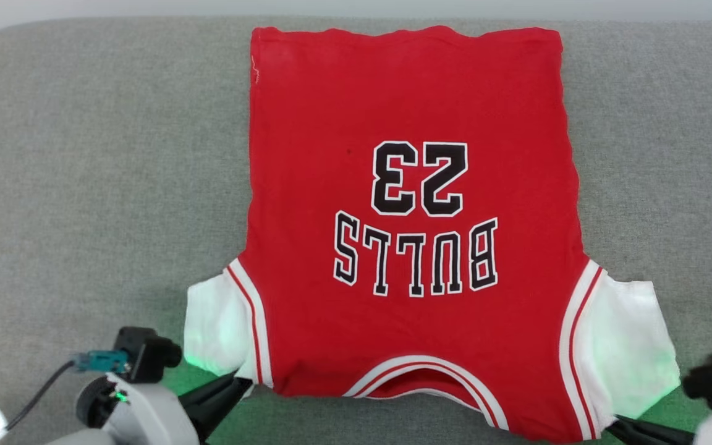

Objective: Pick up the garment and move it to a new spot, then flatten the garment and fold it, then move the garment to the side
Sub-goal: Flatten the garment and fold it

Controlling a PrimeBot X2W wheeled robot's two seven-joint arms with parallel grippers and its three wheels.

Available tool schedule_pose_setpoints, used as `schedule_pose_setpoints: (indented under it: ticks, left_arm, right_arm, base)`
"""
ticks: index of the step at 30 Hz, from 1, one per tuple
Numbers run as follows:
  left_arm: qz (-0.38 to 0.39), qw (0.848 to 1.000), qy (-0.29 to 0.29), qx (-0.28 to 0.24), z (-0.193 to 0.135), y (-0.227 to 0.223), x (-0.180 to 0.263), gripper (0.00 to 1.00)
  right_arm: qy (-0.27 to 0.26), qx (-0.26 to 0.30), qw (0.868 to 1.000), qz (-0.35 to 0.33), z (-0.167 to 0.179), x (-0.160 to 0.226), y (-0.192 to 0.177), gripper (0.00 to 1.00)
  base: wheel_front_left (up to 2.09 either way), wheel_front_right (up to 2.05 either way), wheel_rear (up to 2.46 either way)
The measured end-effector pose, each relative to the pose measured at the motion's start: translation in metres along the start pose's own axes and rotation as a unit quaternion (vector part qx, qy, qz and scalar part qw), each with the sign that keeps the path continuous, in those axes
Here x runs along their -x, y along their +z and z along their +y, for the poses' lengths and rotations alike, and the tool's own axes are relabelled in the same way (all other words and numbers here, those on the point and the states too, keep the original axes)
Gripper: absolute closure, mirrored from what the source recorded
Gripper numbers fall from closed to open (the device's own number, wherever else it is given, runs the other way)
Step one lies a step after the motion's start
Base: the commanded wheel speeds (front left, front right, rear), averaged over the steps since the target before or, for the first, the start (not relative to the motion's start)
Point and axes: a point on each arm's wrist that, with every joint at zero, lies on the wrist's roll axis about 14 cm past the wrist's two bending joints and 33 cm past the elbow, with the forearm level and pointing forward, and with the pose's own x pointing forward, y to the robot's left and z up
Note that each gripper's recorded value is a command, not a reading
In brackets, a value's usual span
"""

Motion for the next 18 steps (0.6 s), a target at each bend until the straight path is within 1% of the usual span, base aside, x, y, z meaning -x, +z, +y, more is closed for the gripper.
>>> schedule_pose_setpoints:
  ticks: [2, 7, 15, 16, 17, 18]
  left_arm:
    - [-0.001, 1.0, -0.005, 0.006, -0.002, -0.002, -0.007, 1.0]
    - [-0.006, 1.0, 0.0, 0.007, 0.003, -0.008, -0.023, 1.0]
    - [-0.016, 1.0, 0.01, 0.017, 0.011, -0.014, -0.032, 1.0]
    - [-0.016, 1.0, 0.009, 0.018, 0.011, -0.014, -0.033, 1.0]
    - [-0.017, 1.0, 0.01, 0.018, 0.011, -0.014, -0.034, 1.0]
    - [-0.018, 1.0, 0.009, 0.018, 0.011, -0.014, -0.034, 1.0]
  right_arm:
    - [0.002, 0.006, 1.0, 0.002, 0.004, -0.008, 0.002, 1.0]
    - [-0.015, 0.028, 0.999, 0.022, -0.004, -0.027, -0.002, 1.0]
    - [-0.028, 0.068, 0.997, 0.028, -0.012, -0.041, -0.008, 1.0]
    - [-0.027, 0.07, 0.997, 0.023, -0.012, -0.042, -0.007, 0.7]
    - [-0.028, 0.073, 0.997, 0.017, -0.011, -0.042, -0.006, 0.49]
    - [-0.028, 0.074, 0.997, 0.01, -0.012, -0.041, -0.004, 0.0]
  base:
    - [0.0, 0.0, 0.0]
    - [0.0, 0.0, 0.0]
    - [0.0, 0.0, 0.0]
    - [0.0, 0.0, 0.0]
    - [0.0, 0.0, 0.0]
    - [0.0, 0.0, 0.0]
